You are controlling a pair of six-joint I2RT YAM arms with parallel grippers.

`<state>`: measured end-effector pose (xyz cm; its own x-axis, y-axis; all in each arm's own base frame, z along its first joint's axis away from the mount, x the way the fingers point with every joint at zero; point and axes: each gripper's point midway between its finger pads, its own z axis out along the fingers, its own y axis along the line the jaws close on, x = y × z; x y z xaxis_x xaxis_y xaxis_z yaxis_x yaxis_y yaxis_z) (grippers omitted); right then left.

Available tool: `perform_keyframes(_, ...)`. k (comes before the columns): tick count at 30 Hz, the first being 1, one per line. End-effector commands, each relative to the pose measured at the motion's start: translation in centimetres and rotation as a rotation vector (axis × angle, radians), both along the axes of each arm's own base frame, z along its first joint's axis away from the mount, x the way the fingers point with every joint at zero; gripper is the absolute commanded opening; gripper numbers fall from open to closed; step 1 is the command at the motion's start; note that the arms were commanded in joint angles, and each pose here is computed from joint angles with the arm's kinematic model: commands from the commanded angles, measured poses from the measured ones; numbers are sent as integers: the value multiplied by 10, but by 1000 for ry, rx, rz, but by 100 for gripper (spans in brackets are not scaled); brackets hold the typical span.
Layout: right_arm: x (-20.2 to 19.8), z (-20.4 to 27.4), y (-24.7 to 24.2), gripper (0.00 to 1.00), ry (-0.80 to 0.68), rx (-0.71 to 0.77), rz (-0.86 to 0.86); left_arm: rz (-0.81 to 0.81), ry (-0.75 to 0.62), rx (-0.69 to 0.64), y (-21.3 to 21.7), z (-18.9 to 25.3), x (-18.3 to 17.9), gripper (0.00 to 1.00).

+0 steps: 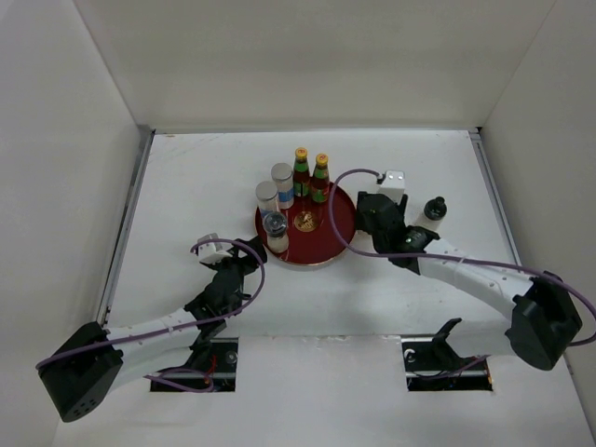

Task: Organize the condiment bottles

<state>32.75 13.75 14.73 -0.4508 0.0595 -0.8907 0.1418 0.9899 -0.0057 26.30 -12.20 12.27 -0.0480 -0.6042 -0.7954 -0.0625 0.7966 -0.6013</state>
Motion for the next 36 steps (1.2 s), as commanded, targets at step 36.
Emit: perform_keyframes(36,58,73,197,90,-203,308,359,-27,-47,-34,-10,20,5,74)
